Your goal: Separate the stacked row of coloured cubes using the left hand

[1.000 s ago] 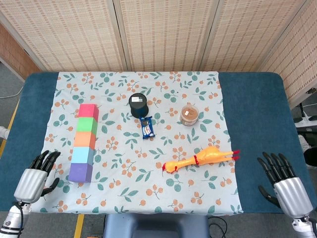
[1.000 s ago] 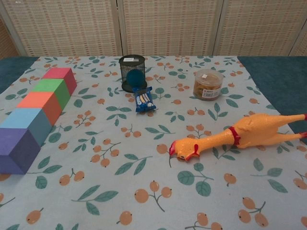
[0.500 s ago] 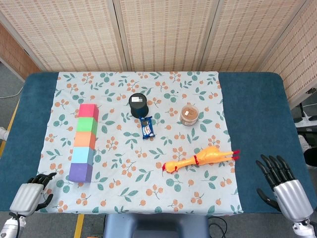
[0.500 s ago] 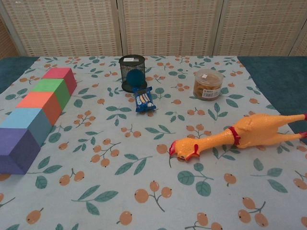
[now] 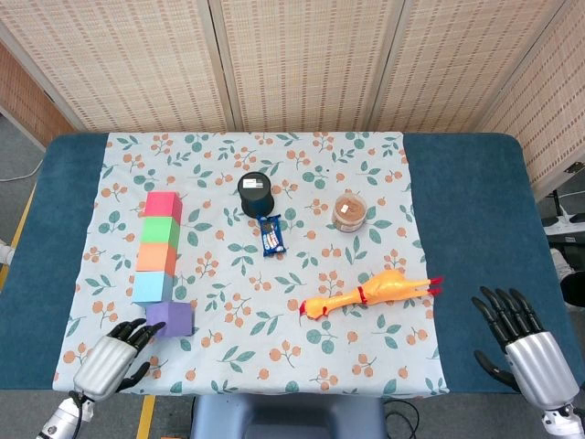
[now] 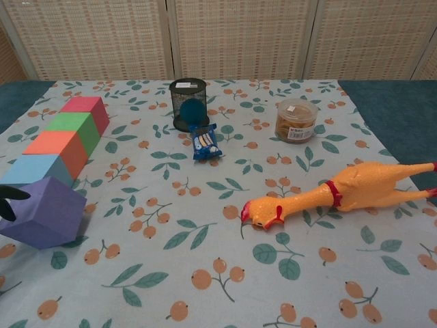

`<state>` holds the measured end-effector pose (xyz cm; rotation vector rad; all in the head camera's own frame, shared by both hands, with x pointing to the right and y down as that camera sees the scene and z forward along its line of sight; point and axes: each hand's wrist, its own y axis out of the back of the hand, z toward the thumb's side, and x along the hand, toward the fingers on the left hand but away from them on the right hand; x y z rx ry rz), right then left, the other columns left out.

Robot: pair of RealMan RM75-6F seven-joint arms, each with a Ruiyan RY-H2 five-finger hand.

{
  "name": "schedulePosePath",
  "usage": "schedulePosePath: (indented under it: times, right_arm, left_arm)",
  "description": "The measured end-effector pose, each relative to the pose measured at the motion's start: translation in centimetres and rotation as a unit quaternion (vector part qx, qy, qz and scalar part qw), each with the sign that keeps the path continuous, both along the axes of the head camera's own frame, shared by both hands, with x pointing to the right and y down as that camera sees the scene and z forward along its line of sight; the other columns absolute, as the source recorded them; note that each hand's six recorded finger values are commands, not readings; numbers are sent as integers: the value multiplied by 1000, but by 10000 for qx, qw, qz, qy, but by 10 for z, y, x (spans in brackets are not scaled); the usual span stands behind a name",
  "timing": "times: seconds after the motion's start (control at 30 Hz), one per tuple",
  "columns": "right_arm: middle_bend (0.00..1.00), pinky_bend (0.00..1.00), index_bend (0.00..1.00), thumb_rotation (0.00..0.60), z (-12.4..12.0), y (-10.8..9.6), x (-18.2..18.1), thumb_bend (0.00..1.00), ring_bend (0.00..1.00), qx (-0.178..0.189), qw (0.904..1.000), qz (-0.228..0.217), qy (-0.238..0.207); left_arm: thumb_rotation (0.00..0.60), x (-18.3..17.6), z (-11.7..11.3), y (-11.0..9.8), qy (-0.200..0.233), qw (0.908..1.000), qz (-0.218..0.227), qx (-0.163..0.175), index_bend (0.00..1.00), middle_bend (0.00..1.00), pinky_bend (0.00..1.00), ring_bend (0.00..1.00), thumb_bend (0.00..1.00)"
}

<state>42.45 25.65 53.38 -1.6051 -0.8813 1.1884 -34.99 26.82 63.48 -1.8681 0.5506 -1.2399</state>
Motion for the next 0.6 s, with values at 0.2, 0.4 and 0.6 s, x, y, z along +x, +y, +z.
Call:
schedulePosePath:
  times: [0.2,0.4,0.6]
  right_arm:
    - [0,0,0,600,2,0,1,186,0,-76,10000,23,10]
    - [0,0,0,600,1,0,1,186,0,-120,9999,32,-3]
    - [0,0,0,600,4,2,0,186,0,-238,9997,7,-18]
  left_arm:
    - [600,30,-18,9,424,9981,430,129,94,252,257,168,405]
    - [600,46,-36,5,688,9934,639,659,0,10,161,1,379]
    - [600,51,-16,-4,723,9943,728,291,0,0,48,0,370]
